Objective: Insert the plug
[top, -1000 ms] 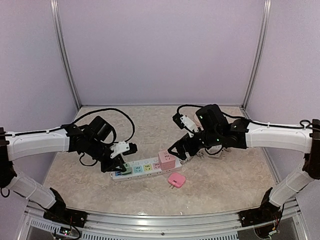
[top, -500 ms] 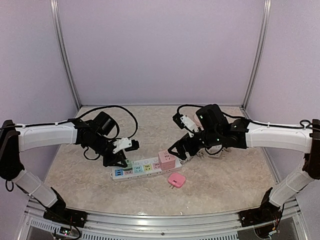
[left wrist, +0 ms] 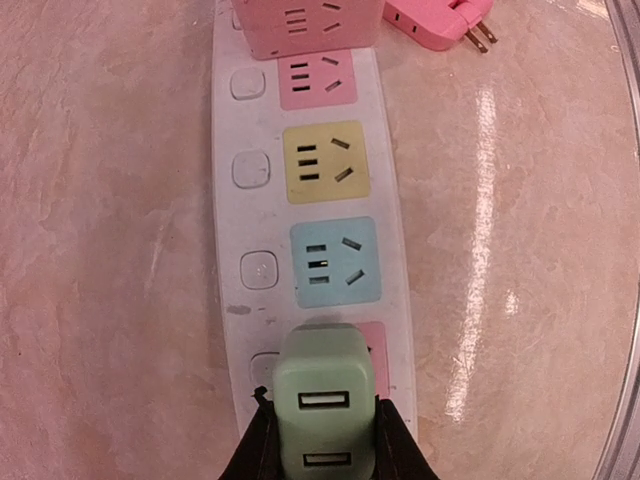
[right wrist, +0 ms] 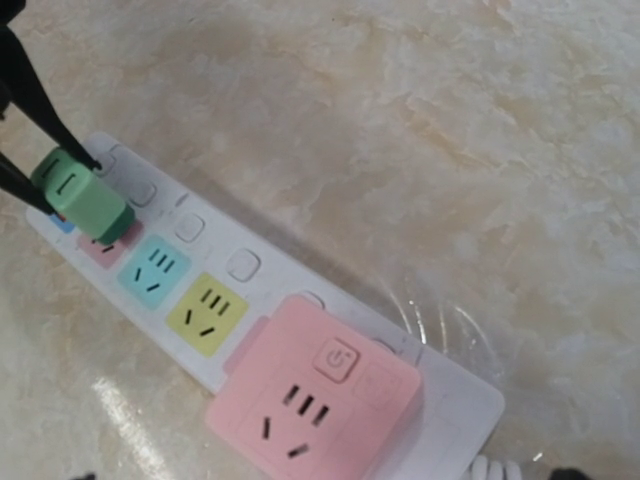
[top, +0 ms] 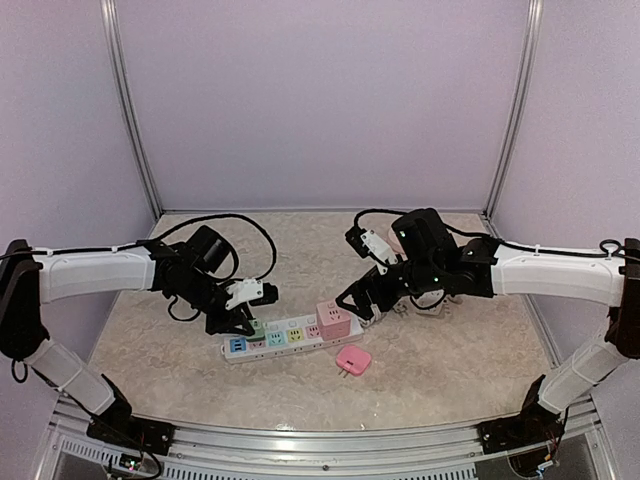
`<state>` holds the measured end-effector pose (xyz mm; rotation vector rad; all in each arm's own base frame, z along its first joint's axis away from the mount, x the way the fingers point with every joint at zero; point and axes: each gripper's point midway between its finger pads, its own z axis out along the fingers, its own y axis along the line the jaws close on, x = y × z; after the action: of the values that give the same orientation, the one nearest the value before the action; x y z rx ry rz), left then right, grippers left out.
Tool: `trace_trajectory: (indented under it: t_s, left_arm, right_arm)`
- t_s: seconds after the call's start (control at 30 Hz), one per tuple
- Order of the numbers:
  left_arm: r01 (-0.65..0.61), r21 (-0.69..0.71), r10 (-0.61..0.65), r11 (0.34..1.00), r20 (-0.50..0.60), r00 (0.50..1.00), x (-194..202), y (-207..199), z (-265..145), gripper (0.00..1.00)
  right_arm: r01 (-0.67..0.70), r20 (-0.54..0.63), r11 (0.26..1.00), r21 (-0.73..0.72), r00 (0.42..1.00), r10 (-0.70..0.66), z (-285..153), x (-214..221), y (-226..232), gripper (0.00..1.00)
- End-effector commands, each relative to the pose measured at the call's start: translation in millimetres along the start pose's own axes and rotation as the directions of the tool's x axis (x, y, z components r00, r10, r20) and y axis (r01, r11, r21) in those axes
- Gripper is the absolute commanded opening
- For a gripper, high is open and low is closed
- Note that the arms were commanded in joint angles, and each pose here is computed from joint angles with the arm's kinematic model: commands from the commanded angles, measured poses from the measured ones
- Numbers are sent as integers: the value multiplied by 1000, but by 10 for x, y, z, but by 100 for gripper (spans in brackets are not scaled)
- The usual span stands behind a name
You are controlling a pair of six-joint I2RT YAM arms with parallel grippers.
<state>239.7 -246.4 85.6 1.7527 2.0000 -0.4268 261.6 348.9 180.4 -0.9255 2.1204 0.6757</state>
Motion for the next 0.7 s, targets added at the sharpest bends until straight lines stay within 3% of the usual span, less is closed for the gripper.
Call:
trace_trajectory:
  t_s: [0.0, 0.2, 0.43, 0.67]
  left_arm:
    - [6, 38, -4, 999, -44, 999, 165, -82, 139, 0]
    - [26, 67, -18, 997, -124, 992, 381, -138, 240, 0]
    - [61, 183, -2, 981, -309, 951, 956, -634, 431, 0]
    - [73, 127, -31, 989, -301, 953, 967, -558, 470, 0]
  right_arm:
    - [4, -2, 1000, 10, 1000, -4, -18, 9, -32, 97]
    - [-3, 0, 1000, 14, 1000, 3, -26, 19, -40, 97]
    - [-13, -5, 1000, 15, 1000, 13, -38, 38, -43, 97]
    - [-28, -19, 998, 56, 999, 29, -46, 1, -104, 97]
